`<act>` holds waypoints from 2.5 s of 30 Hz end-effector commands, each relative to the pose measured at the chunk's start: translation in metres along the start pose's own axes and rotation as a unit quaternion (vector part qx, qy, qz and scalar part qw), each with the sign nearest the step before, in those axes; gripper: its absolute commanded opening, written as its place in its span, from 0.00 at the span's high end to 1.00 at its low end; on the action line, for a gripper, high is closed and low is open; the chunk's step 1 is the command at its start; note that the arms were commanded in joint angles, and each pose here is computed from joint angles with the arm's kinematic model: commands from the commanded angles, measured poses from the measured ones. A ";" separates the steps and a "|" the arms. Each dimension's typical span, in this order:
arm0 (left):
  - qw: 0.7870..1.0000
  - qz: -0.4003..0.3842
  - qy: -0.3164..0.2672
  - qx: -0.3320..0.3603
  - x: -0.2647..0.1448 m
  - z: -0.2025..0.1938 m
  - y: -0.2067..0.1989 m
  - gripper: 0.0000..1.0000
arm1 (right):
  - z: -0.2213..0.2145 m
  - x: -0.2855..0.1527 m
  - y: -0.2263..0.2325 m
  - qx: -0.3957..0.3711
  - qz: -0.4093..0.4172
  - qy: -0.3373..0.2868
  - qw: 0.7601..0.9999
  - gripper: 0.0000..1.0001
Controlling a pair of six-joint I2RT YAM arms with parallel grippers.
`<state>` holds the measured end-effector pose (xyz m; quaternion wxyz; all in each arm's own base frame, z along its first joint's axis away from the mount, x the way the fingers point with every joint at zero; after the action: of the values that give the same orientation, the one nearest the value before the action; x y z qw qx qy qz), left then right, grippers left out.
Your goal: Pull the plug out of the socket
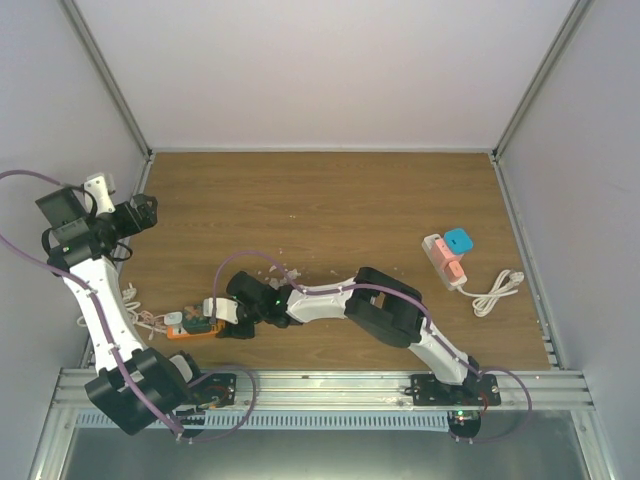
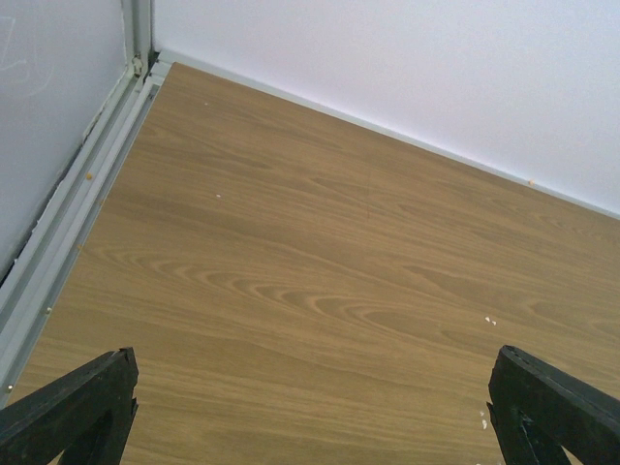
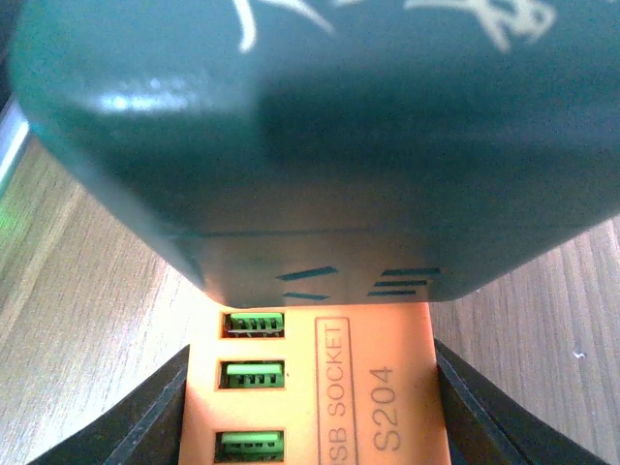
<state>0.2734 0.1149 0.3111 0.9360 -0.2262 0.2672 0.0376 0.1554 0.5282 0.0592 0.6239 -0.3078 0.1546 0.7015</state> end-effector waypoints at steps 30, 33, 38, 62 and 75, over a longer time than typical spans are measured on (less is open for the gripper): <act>0.989 -0.068 0.052 0.121 0.046 -0.007 -0.020 0.01 | -0.108 -0.124 -0.099 0.120 -0.122 0.051 0.984 0.91; 0.985 -0.075 0.063 0.143 0.054 -0.011 -0.029 0.01 | -0.121 -0.138 -0.104 0.127 -0.129 0.060 0.982 0.91; 0.976 -0.094 0.081 0.181 0.065 -0.018 -0.048 0.01 | -0.141 -0.166 -0.112 0.130 -0.135 0.074 0.979 0.91; 0.945 -0.152 0.117 0.265 0.106 -0.028 -0.083 0.01 | -0.227 -0.242 -0.085 0.085 0.007 0.137 0.987 0.86; 0.902 -0.227 0.145 0.336 0.099 -0.061 -0.118 0.01 | -0.271 -0.284 -0.047 0.104 0.028 0.147 0.983 0.86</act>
<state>0.3579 -0.0031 0.2561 0.9001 0.0134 0.3561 -0.2506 0.2964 0.1861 0.0615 0.6404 -0.3249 0.2482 0.6502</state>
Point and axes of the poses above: each gripper's point midway between its finger pads, its own x axis out along the fingers, its own y axis along the line the jaws close on, z = x × y, the point moved 5 cm from there along -x, back along the fingers, and after that the axes turned 6 degrees about -x, right-handed, at the moved point
